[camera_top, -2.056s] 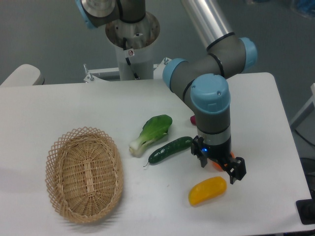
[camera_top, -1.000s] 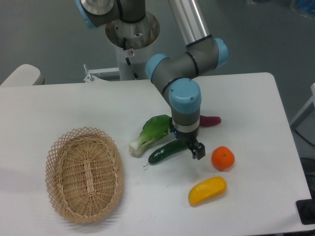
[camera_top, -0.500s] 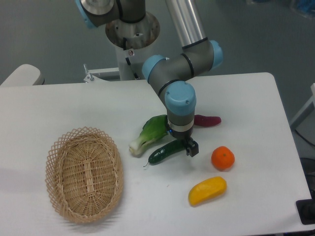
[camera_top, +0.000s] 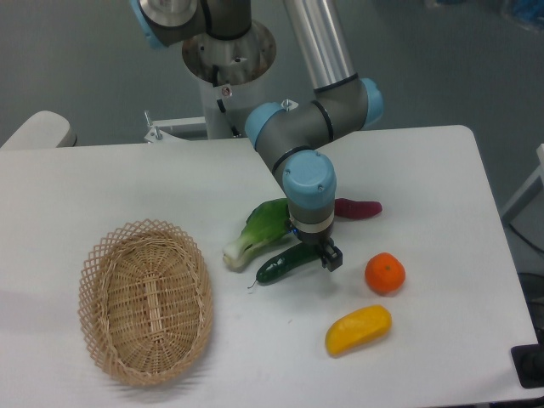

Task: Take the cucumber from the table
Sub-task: 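Lower the gripper onto the cucumber and close the fingers around it, then lift the grasped cucumber and carry it toward the wicker basket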

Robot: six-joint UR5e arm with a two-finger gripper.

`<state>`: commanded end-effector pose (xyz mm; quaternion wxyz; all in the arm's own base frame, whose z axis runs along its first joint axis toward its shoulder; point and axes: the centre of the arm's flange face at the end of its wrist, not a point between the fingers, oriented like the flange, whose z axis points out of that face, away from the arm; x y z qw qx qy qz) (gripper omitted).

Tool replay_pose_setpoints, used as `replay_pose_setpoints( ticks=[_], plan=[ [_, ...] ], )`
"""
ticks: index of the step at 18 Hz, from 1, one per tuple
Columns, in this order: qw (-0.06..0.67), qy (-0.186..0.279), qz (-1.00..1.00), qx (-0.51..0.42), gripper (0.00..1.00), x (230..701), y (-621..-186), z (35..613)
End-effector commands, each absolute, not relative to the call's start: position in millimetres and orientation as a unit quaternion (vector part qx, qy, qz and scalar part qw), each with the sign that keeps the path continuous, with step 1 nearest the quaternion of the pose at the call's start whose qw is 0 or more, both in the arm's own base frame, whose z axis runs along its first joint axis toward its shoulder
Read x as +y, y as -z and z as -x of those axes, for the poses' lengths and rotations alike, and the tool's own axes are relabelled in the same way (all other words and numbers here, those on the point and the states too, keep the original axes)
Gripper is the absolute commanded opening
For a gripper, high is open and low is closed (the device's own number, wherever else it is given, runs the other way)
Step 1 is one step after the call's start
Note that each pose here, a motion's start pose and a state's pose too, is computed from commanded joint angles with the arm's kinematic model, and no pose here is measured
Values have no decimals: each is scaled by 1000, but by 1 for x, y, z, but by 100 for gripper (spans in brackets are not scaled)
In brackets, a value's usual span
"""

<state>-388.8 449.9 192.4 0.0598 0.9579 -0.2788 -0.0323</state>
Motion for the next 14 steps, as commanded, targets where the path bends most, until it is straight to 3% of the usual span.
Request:
replay_pose_setpoints(
  ticks=[2, 4, 14],
  plan=[
    [58, 36, -958, -279, 33, 452, -197, 391],
    [57, 36, -958, -280, 24, 453, -198, 391],
    [49, 43, -958, -280, 19, 458, -208, 396]
  ],
)
